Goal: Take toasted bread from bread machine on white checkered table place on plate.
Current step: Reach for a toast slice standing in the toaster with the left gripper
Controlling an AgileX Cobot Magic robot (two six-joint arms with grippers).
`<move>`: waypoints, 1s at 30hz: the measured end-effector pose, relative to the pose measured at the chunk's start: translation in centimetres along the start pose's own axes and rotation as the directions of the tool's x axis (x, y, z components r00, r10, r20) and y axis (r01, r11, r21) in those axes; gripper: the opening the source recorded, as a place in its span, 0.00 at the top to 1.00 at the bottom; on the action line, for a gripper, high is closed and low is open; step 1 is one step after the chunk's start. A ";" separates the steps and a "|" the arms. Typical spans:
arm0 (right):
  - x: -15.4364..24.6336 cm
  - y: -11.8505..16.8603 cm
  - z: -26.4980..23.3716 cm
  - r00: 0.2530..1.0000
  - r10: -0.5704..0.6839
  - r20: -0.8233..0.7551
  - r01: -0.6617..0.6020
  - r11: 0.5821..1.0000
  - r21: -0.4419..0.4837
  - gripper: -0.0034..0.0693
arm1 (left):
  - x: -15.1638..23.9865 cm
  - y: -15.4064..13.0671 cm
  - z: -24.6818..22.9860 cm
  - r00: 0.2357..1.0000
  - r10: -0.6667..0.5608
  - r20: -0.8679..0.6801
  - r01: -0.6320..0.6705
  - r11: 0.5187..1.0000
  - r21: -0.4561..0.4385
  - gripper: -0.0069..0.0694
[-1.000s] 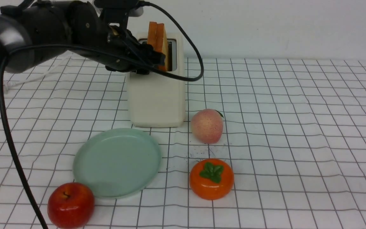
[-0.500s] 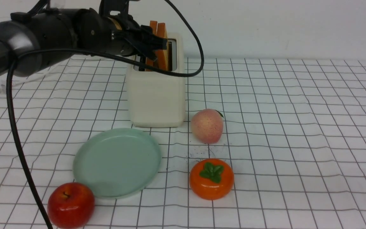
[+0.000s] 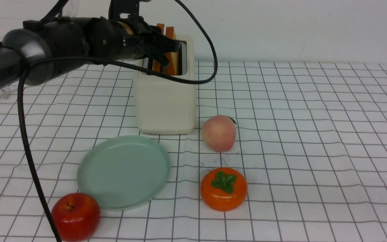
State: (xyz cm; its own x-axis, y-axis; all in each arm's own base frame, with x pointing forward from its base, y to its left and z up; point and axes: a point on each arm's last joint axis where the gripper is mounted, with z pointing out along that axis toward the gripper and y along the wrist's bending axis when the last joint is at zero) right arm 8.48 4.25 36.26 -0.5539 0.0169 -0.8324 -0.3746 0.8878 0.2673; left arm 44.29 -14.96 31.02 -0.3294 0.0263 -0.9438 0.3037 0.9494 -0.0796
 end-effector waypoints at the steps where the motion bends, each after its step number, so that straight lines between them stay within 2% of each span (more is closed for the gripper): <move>1: 0.0 0.0 0.0 1.000 0.000 0.000 0.000 1.000 0.000 0.83 | 0.0 0.0 0.0 1.000 0.000 0.001 0.000 1.000 0.000 0.79; 4: 0.0 0.0 0.0 1.000 0.000 0.000 0.000 1.000 0.000 0.83 | 0.0 0.0 0.0 1.000 0.000 0.004 0.000 1.000 0.000 0.91; 6: 0.0 0.0 0.0 1.000 0.001 0.000 -0.001 1.000 -0.001 0.83 | 0.0 0.0 0.0 1.000 0.000 0.005 0.000 1.000 0.000 0.93; 11: 0.0 0.0 0.0 1.000 0.000 0.002 0.000 1.000 -0.002 0.82 | -0.1 0.0 0.0 1.000 0.000 0.008 0.000 1.000 0.000 0.93; 22: 0.0 0.0 0.0 1.000 -0.001 0.005 0.001 1.000 -0.001 0.82 | -3.7 -0.3 -3.5 0.995 0.001 0.100 -0.002 1.000 0.008 0.93; 30: 0.0 0.0 0.0 1.000 -0.001 0.005 0.001 1.000 -0.001 0.81 | -4.6 -0.4 -4.5 0.992 0.001 0.127 -0.002 1.000 0.010 0.93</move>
State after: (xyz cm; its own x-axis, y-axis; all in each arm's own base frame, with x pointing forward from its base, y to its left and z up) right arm 8.50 4.26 36.29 -0.5501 0.0180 -0.8349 -0.3762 0.8873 0.2669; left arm 41.62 -14.06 36.89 -0.2128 -0.0127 -0.9770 0.3136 0.9461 -0.0807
